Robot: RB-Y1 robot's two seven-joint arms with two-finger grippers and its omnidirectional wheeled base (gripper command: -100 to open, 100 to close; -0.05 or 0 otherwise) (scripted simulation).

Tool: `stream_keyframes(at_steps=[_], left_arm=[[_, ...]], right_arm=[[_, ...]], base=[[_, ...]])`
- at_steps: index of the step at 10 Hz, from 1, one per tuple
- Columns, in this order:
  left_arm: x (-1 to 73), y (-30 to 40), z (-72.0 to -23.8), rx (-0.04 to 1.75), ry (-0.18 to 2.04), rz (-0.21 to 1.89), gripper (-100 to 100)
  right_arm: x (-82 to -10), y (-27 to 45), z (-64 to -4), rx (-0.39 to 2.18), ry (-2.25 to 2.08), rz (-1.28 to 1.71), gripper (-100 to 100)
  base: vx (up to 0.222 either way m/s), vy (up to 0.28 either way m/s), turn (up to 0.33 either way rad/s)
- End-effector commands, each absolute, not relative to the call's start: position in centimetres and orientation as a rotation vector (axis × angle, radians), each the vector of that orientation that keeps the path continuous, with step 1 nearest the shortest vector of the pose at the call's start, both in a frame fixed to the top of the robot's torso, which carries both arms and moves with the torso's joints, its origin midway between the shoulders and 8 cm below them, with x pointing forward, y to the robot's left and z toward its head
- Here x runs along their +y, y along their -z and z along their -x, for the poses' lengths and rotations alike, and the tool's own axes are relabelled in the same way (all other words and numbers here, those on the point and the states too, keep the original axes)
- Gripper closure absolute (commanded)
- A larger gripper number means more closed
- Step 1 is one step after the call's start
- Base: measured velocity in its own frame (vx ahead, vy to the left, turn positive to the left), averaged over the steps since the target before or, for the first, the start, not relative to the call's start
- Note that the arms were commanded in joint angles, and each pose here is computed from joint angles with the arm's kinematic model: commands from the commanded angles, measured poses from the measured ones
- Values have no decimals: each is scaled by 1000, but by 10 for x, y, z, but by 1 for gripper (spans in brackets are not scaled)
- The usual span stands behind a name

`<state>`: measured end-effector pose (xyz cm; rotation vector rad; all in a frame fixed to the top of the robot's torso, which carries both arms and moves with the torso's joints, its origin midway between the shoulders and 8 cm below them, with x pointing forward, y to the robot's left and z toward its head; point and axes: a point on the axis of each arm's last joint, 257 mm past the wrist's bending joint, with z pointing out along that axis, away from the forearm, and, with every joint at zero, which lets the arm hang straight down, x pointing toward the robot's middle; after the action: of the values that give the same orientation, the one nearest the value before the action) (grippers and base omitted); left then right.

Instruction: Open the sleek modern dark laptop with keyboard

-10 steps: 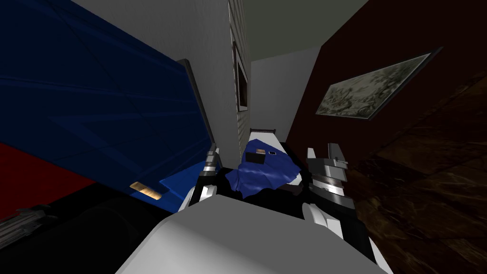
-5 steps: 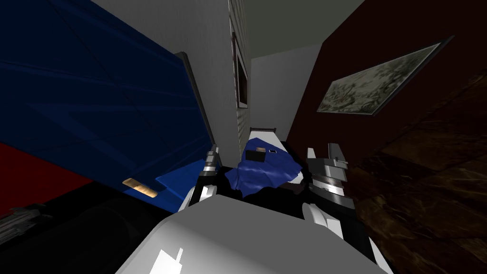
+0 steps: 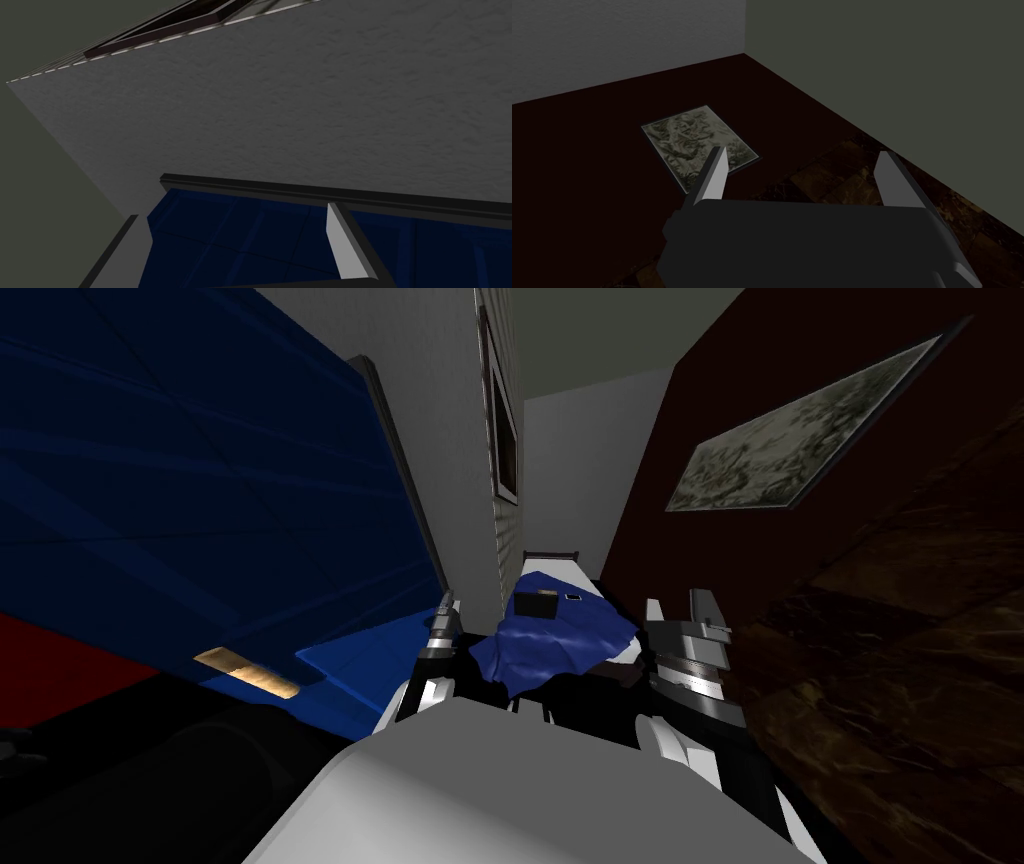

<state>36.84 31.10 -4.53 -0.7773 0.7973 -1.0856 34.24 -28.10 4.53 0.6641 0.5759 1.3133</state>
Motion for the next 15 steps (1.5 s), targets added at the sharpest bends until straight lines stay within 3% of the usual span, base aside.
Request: stream_keyframes(at_steps=[1,5,15], left_arm=[[329,65,-371,830,1049,785,-100],[378,99,-367,856,960,821,-100],[479,167,-340,859,766,947,-100]], right_arm=[[-281,-45,-342,576,-1313,-664,0],[-281,-45,-342,576,-1313,-664,0],[-281,-45,-342,576,-1313,-664,0]], base=[[-12,51,-269],[-13,51,-365],[-9,36,-239]])
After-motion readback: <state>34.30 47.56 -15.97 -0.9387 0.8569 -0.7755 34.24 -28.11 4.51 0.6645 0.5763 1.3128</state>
